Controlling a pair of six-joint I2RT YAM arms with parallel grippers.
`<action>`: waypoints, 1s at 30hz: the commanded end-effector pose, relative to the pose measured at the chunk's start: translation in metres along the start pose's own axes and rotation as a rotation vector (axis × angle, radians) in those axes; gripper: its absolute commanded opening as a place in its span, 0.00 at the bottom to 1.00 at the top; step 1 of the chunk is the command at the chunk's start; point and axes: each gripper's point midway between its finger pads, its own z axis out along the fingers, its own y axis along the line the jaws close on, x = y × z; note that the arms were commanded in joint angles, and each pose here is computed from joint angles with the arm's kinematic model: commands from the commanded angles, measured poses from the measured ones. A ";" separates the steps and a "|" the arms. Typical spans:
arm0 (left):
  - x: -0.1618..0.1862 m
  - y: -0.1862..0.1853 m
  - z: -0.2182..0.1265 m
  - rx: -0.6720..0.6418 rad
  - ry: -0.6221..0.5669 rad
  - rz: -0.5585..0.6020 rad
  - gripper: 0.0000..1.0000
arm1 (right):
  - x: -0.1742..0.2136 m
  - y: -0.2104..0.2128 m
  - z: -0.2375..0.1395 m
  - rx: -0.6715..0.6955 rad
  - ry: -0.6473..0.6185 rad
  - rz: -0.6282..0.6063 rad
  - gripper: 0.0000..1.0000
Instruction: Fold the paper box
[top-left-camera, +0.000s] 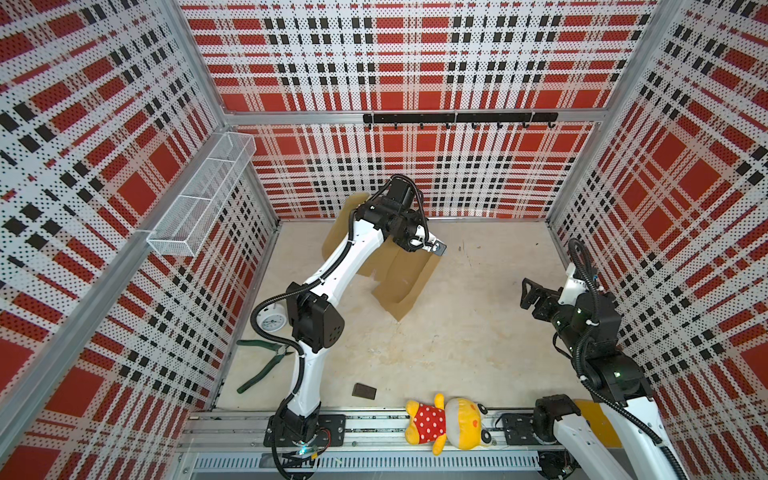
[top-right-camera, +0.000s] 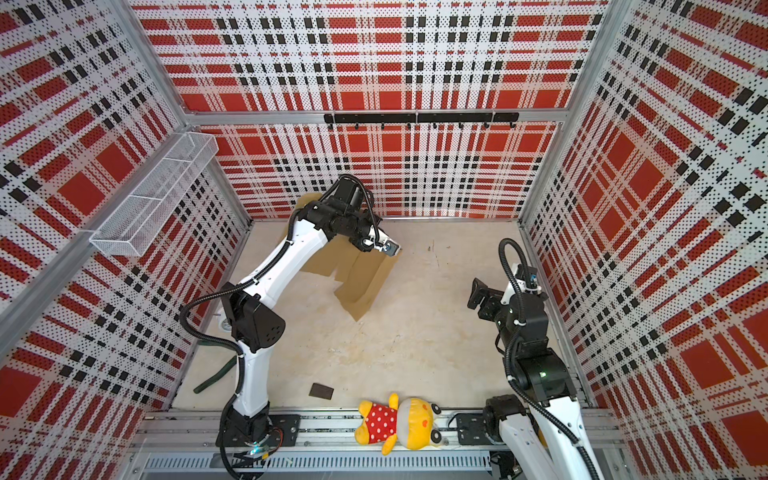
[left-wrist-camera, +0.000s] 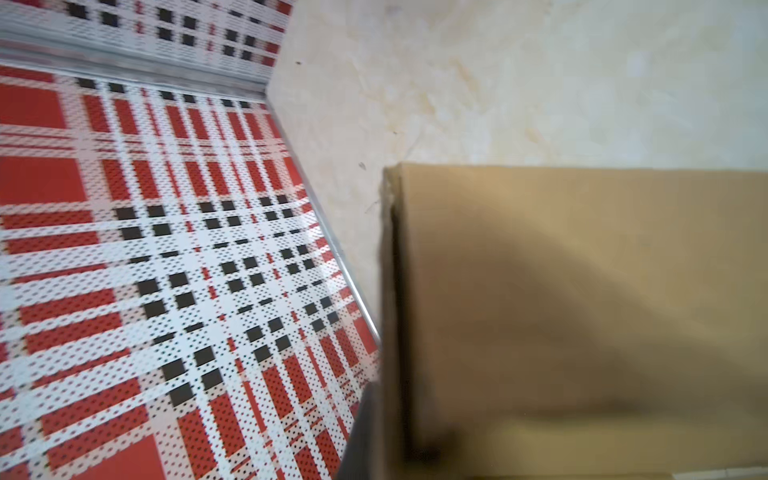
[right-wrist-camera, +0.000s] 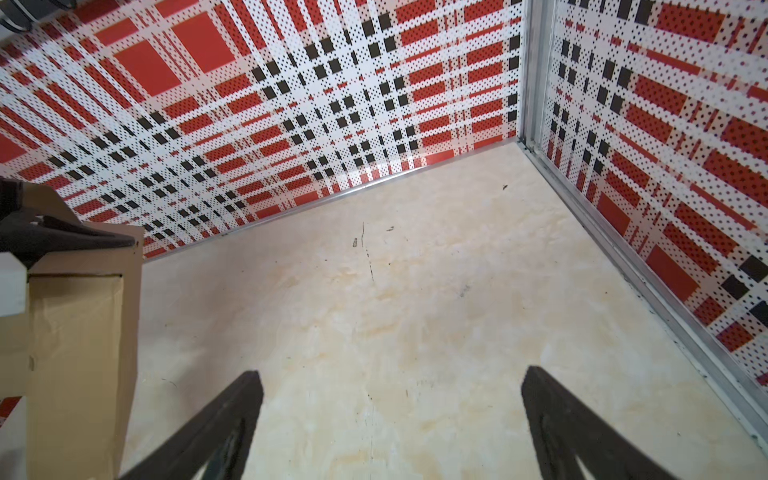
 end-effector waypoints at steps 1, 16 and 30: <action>0.007 -0.056 0.009 0.297 0.062 0.549 0.00 | 0.008 -0.005 0.006 0.026 0.029 -0.007 1.00; -0.021 -0.127 0.109 0.648 0.077 0.910 0.00 | 0.051 -0.034 0.007 0.134 0.141 -0.117 1.00; -0.048 -0.157 0.167 0.644 0.043 1.004 0.00 | 0.069 -0.030 0.024 0.130 0.237 -0.133 1.00</action>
